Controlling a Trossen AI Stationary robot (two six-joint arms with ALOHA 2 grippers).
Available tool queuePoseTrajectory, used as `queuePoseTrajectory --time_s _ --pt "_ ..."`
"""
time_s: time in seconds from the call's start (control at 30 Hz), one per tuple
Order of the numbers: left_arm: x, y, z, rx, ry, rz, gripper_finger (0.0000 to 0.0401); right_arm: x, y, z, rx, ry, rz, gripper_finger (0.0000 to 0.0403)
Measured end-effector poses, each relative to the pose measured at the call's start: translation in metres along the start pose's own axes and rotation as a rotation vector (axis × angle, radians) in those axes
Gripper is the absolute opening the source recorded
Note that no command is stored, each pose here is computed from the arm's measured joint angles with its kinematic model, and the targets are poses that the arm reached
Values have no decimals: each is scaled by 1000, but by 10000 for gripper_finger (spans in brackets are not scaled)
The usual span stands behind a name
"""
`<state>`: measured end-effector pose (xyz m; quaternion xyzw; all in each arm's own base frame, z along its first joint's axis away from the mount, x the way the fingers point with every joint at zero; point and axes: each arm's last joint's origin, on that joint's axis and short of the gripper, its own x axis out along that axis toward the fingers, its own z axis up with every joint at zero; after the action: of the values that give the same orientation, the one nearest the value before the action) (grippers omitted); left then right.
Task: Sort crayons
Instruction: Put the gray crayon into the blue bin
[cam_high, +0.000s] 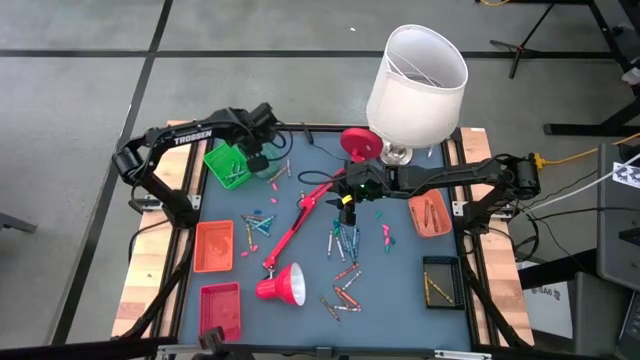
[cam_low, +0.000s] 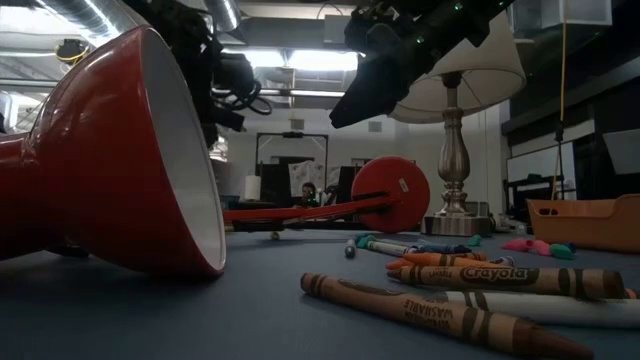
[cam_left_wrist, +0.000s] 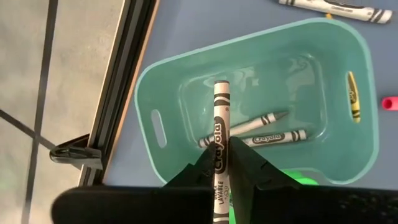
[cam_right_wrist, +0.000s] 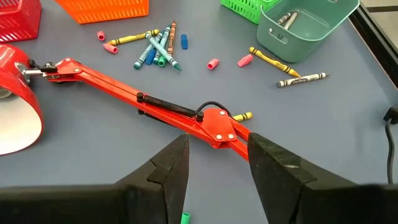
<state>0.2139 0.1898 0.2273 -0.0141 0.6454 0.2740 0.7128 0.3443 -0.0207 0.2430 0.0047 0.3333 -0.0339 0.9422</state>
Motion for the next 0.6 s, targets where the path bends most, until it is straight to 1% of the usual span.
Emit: queuePoseTrajectory --time_s 0.1,0.27,0.33,0.47,0.6 --pt "0 0 0 -2 0 0 18 0 0 0 0 0 0 163" --pt "0 0 1 -4 -8 -2 54 0 0 0 0 0 0 163" --pt "0 0 2 -23 -25 -11 69 0 0 0 0 0 0 163" --pt "0 1 8 -141 -94 -48 90 0 0 0 0 0 0 163" --pt "-2 1 16 -308 -184 -114 101 0 0 0 0 0 0 163"
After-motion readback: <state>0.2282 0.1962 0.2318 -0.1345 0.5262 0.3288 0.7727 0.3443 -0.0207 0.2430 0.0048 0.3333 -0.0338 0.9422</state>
